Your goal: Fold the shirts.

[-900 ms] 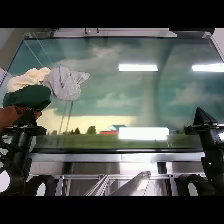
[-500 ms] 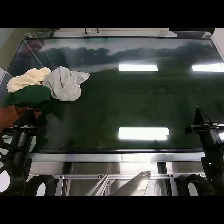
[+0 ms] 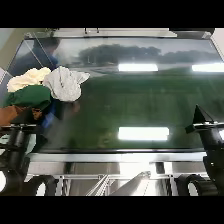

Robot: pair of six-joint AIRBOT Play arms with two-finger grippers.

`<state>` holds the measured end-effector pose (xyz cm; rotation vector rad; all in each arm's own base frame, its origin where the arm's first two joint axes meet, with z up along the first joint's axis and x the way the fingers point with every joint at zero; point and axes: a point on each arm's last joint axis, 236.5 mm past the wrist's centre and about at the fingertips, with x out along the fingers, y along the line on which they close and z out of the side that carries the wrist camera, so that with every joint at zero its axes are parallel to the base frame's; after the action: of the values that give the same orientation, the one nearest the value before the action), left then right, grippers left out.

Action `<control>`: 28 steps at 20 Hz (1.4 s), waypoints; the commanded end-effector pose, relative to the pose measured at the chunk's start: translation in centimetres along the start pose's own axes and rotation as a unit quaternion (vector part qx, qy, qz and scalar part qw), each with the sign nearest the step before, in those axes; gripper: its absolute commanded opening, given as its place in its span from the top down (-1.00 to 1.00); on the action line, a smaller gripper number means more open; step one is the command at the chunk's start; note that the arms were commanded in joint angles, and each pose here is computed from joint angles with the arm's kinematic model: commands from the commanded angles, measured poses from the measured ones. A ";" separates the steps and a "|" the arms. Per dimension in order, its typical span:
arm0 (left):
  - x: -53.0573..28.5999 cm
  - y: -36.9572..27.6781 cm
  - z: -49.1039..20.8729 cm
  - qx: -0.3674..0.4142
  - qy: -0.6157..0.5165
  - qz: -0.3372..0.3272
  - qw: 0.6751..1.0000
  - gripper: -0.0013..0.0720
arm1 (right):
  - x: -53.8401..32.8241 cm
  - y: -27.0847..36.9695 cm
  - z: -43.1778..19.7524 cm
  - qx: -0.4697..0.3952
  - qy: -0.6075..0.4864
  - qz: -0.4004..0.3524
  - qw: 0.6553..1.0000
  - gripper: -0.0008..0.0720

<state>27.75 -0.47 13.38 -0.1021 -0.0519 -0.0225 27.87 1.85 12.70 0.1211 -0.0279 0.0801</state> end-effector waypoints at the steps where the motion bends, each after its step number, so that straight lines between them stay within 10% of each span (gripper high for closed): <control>1: 1.1 -1.0 5.7 0.013 -0.033 -0.011 0.999 0.90 | 1.2 1.4 5.0 0.006 -0.024 0.022 0.999 0.95; 6: 8.8 -4.9 10.4 -0.006 0.001 -0.086 0.996 0.90 | 7.6 7.2 9.3 0.011 0.027 0.140 0.990 0.95; 12: 11.9 -11.2 3.7 0.075 0.196 -0.243 0.947 0.90 | 10.6 11.5 -0.8 0.089 0.293 0.234 0.923 0.95; 24: 11.9 -10.8 -3.2 -0.163 0.447 -0.215 0.853 0.89 | 13.0 14.6 -2.8 0.307 0.326 0.263 0.855 0.95; 26: 11.4 -12.0 -5.2 -0.170 0.474 -0.224 0.834 -0.10 | 13.9 14.8 -2.1 0.361 0.313 0.261 0.839 0.93; 27: 11.2 -12.8 -6.0 -0.168 0.484 -0.231 0.827 -0.18 | 14.5 14.8 -1.9 0.389 0.307 0.259 0.829 0.93; 28: 11.0 -13.7 -6.7 -0.166 0.493 -0.240 0.820 0.28 | 14.9 14.7 -2.1 0.409 0.304 0.255 0.822 0.92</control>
<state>39.44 -13.15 10.82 -0.3759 0.8857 -0.5714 40.42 17.49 12.09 0.7786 0.6468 0.6651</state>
